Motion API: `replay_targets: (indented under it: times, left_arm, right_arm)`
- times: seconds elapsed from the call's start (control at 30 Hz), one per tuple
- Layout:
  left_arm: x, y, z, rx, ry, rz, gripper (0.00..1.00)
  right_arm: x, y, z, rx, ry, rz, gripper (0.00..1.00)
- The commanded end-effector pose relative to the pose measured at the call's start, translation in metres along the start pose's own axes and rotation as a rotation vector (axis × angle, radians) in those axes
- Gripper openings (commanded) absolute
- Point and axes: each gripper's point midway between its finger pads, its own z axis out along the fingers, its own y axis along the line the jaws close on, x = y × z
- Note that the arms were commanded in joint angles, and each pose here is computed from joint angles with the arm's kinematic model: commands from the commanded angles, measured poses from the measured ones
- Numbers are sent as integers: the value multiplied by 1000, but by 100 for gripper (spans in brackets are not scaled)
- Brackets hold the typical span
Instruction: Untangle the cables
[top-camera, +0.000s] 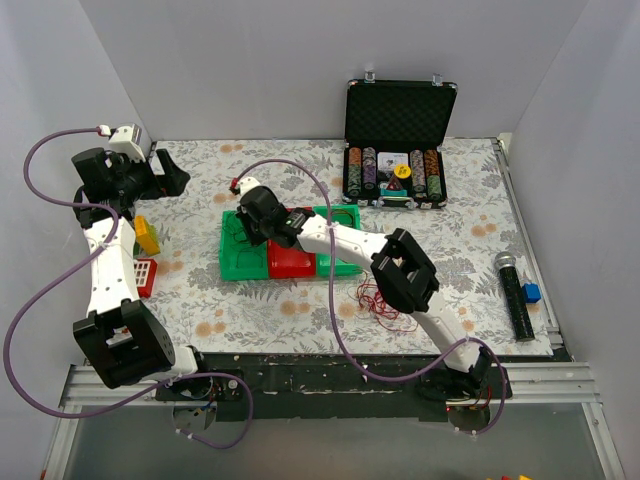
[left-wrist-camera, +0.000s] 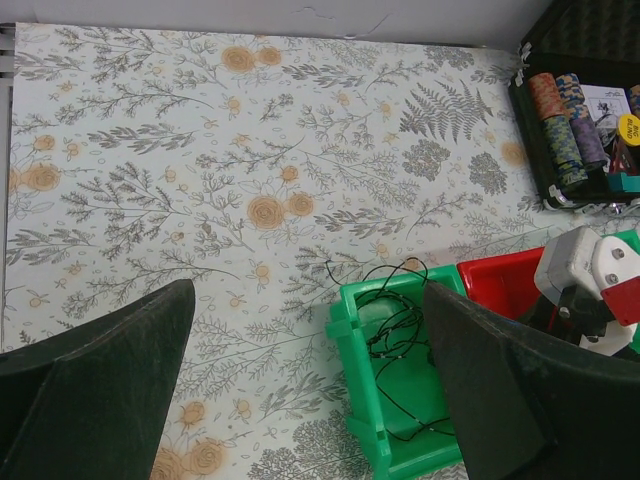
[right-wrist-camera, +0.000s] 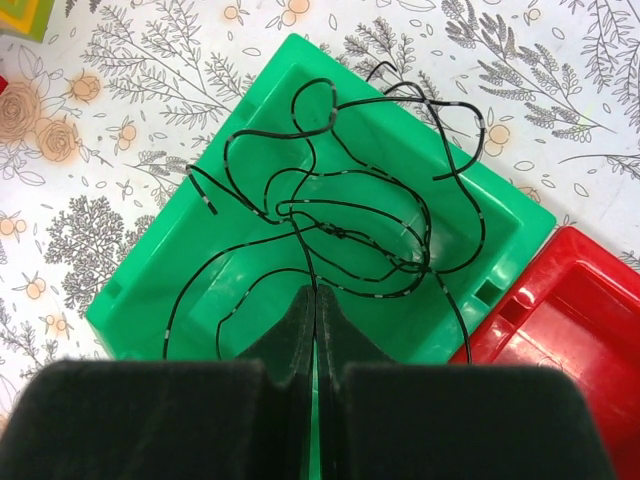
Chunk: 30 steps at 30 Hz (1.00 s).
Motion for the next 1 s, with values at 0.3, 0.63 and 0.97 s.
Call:
replay_targets:
  times: [0.3,0.63,0.97]
  left_arm:
    - [-16,-7,-9,8,-36,20,98]
    - [-19,-13,-13,28,-38,25,98]
    - [-24,-24,-20,85,-34,114,98]
  right_arm:
    - [-28,23,-23,-48,18,27,56]
    - [-88,31,-86,-93,-102,20,79]
    - [-114,-38,-204,125,-217,81,83]
